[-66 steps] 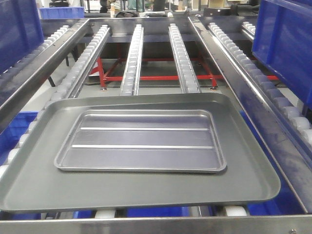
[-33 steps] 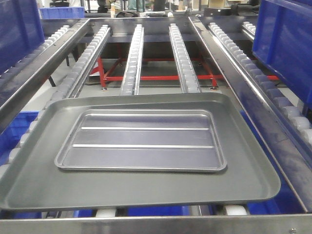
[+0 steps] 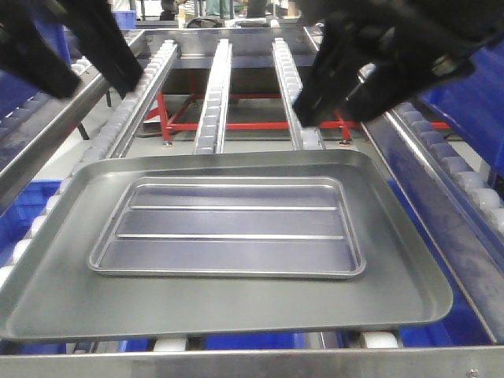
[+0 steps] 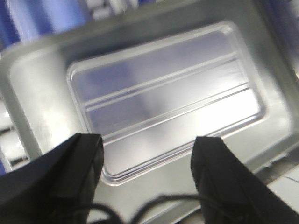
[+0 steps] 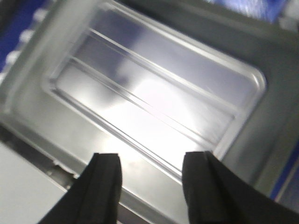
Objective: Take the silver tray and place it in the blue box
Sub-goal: 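Lower both grippers onto the near and far rims of the small silver tray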
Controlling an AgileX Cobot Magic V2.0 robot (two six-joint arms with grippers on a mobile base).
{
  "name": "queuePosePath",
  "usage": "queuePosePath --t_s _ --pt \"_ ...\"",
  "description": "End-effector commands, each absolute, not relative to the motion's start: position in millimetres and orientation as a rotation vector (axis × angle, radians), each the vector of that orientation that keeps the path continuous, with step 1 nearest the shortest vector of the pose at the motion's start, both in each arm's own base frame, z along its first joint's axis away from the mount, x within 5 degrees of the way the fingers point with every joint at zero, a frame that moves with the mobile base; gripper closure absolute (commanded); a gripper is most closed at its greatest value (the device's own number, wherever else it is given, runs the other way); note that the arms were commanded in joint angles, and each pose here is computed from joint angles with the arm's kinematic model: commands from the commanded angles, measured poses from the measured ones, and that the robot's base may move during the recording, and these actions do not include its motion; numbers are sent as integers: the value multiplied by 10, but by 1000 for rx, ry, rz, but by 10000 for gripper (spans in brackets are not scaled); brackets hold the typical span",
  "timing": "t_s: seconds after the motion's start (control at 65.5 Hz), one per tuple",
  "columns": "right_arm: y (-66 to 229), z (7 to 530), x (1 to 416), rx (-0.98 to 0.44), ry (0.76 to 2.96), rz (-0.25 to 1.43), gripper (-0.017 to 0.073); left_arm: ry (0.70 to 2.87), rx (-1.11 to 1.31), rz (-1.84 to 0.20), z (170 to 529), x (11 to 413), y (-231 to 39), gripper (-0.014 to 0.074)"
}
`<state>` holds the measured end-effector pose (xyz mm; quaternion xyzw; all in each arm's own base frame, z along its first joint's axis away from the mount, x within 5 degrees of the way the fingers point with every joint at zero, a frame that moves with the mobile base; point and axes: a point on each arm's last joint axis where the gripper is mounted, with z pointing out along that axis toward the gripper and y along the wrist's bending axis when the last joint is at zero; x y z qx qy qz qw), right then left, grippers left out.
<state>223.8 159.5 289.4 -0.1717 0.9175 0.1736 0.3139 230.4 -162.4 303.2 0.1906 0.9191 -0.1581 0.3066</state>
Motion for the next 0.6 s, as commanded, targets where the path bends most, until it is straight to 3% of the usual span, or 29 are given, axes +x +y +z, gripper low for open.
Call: queuePosePath --t_s 0.0,0.092,0.183,0.58 --pt "1543 3056 2431 -279 2442 474 144 2416 397 -411 3141 2439 -1686 267" --pt "1443 3015 2648 -102 2507 424 144 2467 307 -325 3028 2608 -1722 267" --pt "1404 2929 2786 -24 2537 388 144 2498 271 -301 2942 2727 -1786 267" --pt "1588 2449 3093 -26 2667 321 144 2637 198 -218 2558 2956 -1843 268"
